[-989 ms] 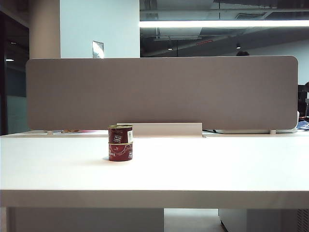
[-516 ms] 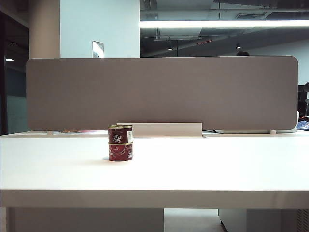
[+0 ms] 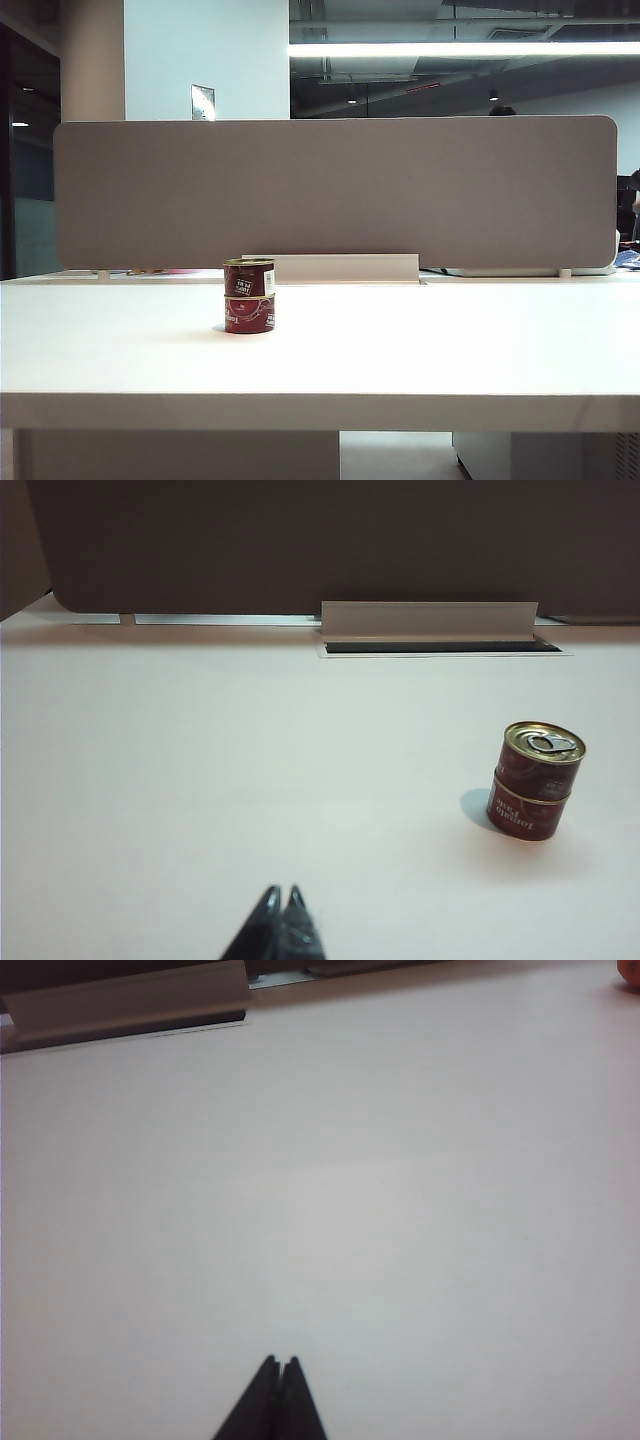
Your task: Stack a can of tomatoes on the right onto the can of tomatoes on the left.
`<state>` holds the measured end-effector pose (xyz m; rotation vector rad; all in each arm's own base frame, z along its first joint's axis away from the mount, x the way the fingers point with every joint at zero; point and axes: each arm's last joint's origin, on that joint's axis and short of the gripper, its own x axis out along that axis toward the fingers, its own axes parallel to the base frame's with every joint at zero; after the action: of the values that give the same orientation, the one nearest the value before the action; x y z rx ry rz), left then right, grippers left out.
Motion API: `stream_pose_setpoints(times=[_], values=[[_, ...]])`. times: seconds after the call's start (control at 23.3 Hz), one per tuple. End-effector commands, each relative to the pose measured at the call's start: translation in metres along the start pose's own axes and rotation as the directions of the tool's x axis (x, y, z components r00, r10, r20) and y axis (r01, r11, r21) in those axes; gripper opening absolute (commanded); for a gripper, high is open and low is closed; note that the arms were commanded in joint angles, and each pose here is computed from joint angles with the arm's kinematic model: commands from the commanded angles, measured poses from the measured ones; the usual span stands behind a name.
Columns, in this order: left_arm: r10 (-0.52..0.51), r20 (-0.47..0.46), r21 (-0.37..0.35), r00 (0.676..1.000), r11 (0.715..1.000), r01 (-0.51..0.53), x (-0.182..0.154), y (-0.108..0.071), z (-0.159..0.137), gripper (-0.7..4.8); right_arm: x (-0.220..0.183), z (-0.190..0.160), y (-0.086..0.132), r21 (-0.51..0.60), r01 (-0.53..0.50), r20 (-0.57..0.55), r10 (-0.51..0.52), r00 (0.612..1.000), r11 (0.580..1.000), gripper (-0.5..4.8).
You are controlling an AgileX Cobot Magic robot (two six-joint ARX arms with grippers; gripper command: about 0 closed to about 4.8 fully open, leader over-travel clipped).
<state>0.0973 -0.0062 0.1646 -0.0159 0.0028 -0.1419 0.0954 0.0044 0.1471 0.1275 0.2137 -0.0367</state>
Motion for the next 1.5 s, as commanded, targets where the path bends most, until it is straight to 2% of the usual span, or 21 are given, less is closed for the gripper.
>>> stream_pose_setpoints(times=[0.04,0.17,0.34,0.69,1.5], values=[[0.000,0.010,0.002,1.000,1.000,0.000,-0.0001,0.0000,0.0017,-0.06,0.0009,0.0008,-0.0031,0.002,-0.055,0.040,0.055,0.998,0.998,-0.05],[0.000,0.005,0.002,1.000,1.000,0.000,-0.0001,0.0000,0.0013,-0.06,0.0008,0.0021,-0.0045,-0.005,-0.067,0.050,0.067,0.996,0.998,-0.05],[0.000,0.005,0.002,1.000,1.000,0.000,-0.0001,0.0000,0.0012,-0.06,-0.0001,0.0106,-0.0032,-0.089,-0.069,0.138,0.081,0.987,0.994,-0.05],[0.000,0.003,0.001,1.000,1.000,0.000,-0.0001,0.0000,0.0010,-0.06,0.0002,0.0093,-0.0066,-0.121,0.048,0.134,-0.031,0.990,0.992,-0.05],[0.000,0.002,0.001,1.000,1.000,0.000,-0.0001,0.0000,0.0010,-0.06,0.0001,0.0096,-0.0065,-0.120,0.045,0.136,-0.029,0.990,0.992,-0.04]])
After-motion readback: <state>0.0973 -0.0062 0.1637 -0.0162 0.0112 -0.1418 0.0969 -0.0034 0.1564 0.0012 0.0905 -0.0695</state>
